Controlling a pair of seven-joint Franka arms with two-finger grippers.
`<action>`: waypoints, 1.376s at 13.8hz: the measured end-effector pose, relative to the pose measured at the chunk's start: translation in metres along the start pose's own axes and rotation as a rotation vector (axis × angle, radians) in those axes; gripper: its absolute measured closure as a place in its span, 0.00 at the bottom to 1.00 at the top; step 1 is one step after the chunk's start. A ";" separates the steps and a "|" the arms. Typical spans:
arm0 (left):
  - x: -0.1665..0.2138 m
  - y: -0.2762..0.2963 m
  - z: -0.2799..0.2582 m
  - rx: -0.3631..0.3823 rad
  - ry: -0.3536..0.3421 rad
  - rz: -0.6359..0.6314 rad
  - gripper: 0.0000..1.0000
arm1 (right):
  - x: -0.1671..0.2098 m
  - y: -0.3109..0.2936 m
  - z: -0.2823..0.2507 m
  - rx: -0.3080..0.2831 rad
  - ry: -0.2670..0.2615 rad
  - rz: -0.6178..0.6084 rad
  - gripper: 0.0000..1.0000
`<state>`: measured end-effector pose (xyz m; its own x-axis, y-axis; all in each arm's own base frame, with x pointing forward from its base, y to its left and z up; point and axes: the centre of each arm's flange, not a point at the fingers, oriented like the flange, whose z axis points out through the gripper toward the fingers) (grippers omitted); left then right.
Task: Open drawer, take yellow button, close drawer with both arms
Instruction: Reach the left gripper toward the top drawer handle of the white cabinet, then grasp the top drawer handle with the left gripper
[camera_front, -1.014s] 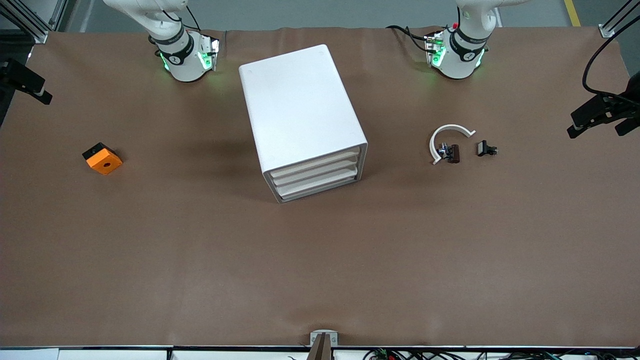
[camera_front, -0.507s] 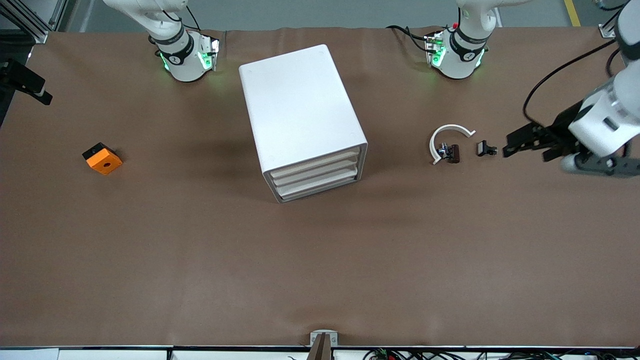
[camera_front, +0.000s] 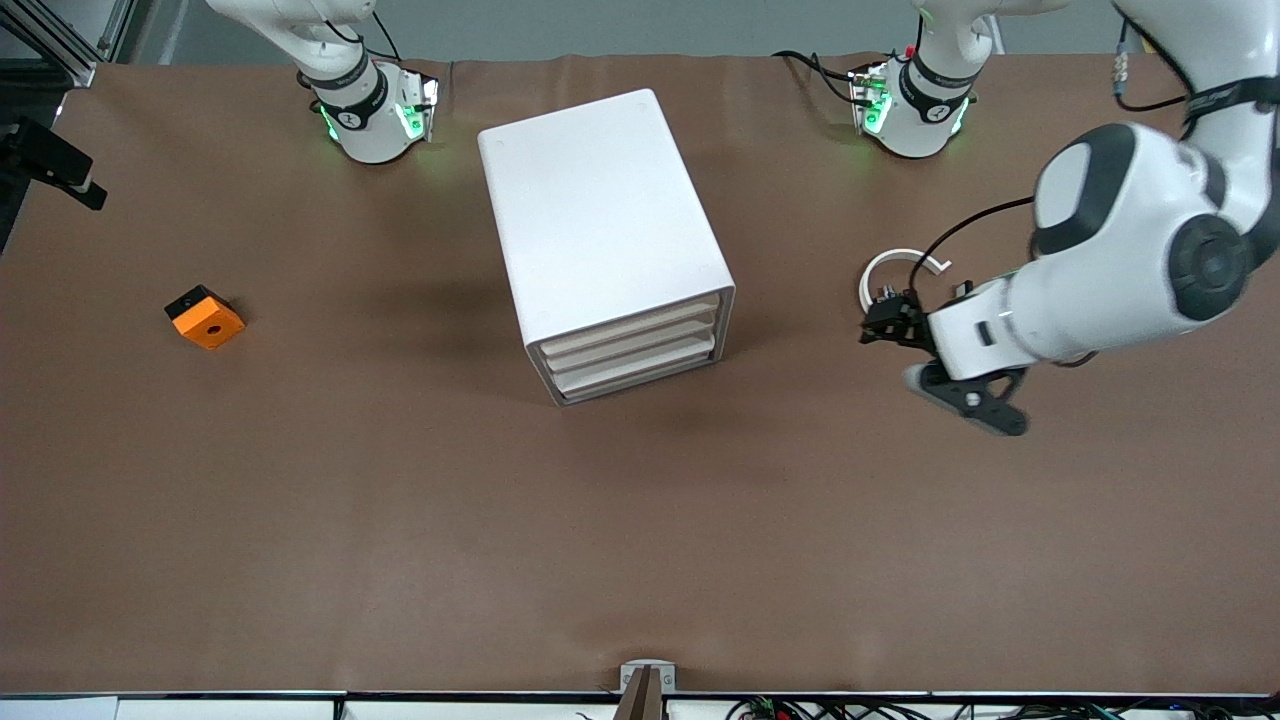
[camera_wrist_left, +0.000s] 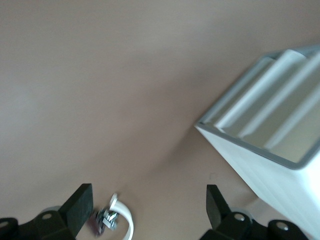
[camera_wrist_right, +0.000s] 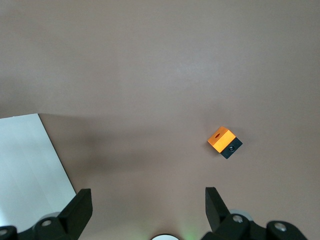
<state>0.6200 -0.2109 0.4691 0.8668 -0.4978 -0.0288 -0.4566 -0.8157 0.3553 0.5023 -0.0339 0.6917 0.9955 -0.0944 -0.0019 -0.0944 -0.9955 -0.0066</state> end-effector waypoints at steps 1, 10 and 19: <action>0.005 0.005 0.011 -0.067 0.001 0.024 0.00 | 0.000 0.002 0.000 0.000 0.000 0.004 0.00; 0.033 -0.014 0.114 -0.489 0.020 0.167 0.00 | 0.000 0.004 0.000 0.000 -0.002 0.007 0.00; 0.049 0.011 0.169 -0.736 0.057 0.163 0.00 | -0.001 0.004 0.001 0.000 -0.007 0.008 0.00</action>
<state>0.6234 -0.2934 0.3140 0.8178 -0.5630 0.1190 -0.3456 -0.3150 0.8839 0.5014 -0.0378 0.6907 0.9947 -0.1020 -0.0089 -0.1020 -0.9948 -0.0069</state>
